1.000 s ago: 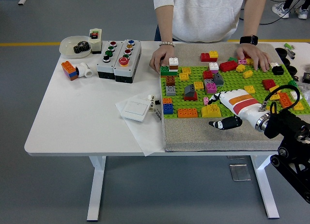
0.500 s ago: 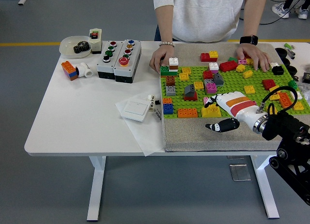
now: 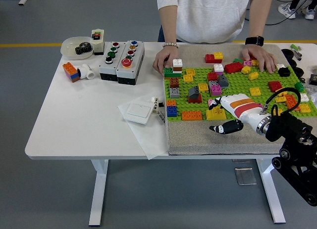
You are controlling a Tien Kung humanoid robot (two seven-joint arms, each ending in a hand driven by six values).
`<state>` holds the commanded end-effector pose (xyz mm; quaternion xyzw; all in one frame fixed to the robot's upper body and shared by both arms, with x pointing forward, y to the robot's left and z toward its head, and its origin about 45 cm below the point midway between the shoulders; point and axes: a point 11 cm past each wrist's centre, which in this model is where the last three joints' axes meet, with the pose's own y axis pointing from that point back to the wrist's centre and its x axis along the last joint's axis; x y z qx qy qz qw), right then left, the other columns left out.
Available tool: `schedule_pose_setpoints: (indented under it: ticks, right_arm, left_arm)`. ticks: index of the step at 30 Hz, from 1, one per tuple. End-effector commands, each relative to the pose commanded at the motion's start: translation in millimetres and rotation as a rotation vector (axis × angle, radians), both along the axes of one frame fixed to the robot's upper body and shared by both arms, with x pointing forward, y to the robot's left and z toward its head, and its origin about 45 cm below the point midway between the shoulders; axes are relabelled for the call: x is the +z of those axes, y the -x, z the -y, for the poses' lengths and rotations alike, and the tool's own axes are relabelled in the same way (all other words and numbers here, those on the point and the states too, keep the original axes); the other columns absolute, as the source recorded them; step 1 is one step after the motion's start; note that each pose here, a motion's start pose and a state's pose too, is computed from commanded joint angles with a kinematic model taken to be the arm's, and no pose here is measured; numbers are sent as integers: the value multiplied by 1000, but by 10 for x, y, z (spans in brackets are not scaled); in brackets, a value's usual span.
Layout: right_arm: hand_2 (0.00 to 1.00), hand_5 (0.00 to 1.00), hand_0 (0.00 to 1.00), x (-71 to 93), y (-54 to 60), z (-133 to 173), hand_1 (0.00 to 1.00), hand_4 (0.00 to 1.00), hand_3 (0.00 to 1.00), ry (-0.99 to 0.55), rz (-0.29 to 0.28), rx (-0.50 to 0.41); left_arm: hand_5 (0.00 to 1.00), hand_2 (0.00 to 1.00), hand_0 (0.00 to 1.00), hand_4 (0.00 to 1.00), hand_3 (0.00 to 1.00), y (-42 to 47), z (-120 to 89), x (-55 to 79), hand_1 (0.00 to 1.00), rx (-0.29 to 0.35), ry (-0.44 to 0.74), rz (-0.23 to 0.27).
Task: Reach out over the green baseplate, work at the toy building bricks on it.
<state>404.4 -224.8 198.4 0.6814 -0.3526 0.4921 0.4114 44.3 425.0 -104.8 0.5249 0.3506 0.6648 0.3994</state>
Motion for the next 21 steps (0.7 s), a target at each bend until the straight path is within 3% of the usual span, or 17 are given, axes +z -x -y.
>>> schedule_pose_setpoints:
  ticks: [21]
  right_arm:
    - [699, 371, 596, -115, -14, 35, 631, 883, 641, 19, -26, -12]
  left_arm:
    - [643, 878, 865, 739, 744, 21, -4, -1, 874, -7, -2, -10]
